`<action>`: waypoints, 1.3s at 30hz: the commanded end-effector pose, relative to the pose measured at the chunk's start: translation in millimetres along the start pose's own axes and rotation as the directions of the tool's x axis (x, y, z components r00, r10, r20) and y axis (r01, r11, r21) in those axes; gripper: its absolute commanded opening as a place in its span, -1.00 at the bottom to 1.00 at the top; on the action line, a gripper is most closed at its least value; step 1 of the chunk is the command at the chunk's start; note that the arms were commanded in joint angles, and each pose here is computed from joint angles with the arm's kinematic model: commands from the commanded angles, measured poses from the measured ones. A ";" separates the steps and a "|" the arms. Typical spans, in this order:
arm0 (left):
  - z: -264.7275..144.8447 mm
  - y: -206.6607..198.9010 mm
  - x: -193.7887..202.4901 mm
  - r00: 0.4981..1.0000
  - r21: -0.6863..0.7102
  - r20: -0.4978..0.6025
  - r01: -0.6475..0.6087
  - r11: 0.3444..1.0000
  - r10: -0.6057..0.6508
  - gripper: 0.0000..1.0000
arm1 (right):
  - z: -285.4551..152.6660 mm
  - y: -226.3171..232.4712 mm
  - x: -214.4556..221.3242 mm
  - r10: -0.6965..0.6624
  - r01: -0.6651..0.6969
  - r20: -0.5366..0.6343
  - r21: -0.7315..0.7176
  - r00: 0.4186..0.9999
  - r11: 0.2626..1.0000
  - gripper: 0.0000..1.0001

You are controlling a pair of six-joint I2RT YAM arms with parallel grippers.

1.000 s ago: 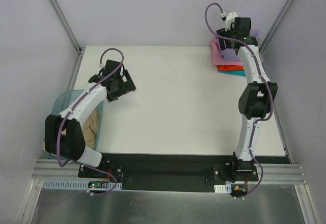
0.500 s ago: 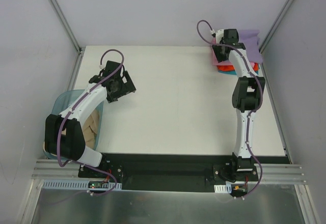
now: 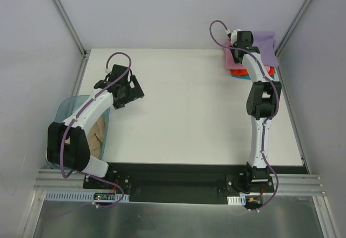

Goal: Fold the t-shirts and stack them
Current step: Put the neatly folded tshirt into the corner of the board with the right arm

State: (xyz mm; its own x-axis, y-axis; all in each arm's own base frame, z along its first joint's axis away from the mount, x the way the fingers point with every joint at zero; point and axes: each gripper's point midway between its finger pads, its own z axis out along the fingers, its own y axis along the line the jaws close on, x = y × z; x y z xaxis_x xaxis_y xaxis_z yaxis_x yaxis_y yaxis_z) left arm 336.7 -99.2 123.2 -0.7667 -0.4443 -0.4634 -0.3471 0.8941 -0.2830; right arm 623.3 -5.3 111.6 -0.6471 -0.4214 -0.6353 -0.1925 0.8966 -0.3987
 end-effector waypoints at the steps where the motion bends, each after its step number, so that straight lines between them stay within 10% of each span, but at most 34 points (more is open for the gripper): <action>1: -13.2 6.5 -6.8 0.999 -0.002 0.046 0.006 1.000 -0.006 0.99 | -74.9 -30.7 -75.0 0.138 -0.144 0.212 0.015 0.967 0.989 -0.99; 16: -13.8 10.4 -5.8 0.999 -0.014 0.054 0.010 1.000 -0.009 0.99 | -67.3 24.7 -75.5 0.184 -0.169 0.167 -0.100 0.969 0.981 -0.99; 25: -3.9 7.3 -0.6 1.000 -0.012 0.009 0.006 1.000 -0.006 0.99 | -27.1 110.0 -30.9 0.236 -0.228 -0.015 -0.327 0.972 0.917 -0.66; 34: -10.0 9.2 1.3 1.000 -0.003 0.021 0.003 1.000 -0.003 0.99 | -68.7 118.8 -46.1 0.295 -0.275 -0.026 -0.448 0.955 0.851 0.02; 39: -22.4 9.9 -2.2 0.998 0.014 0.058 0.003 1.000 -0.004 0.99 | -137.1 98.9 -79.3 0.310 -0.228 0.086 -0.498 0.947 0.836 0.93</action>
State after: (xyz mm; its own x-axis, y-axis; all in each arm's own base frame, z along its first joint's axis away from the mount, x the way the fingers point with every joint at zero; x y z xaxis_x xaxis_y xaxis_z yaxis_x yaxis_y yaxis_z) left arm 326.8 -95.4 121.8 -0.7645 -0.4445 -0.4668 -0.3499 0.8944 -0.2787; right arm 580.1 119.2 96.5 -0.7364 -0.1543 -0.6587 -0.2925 0.9506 0.1043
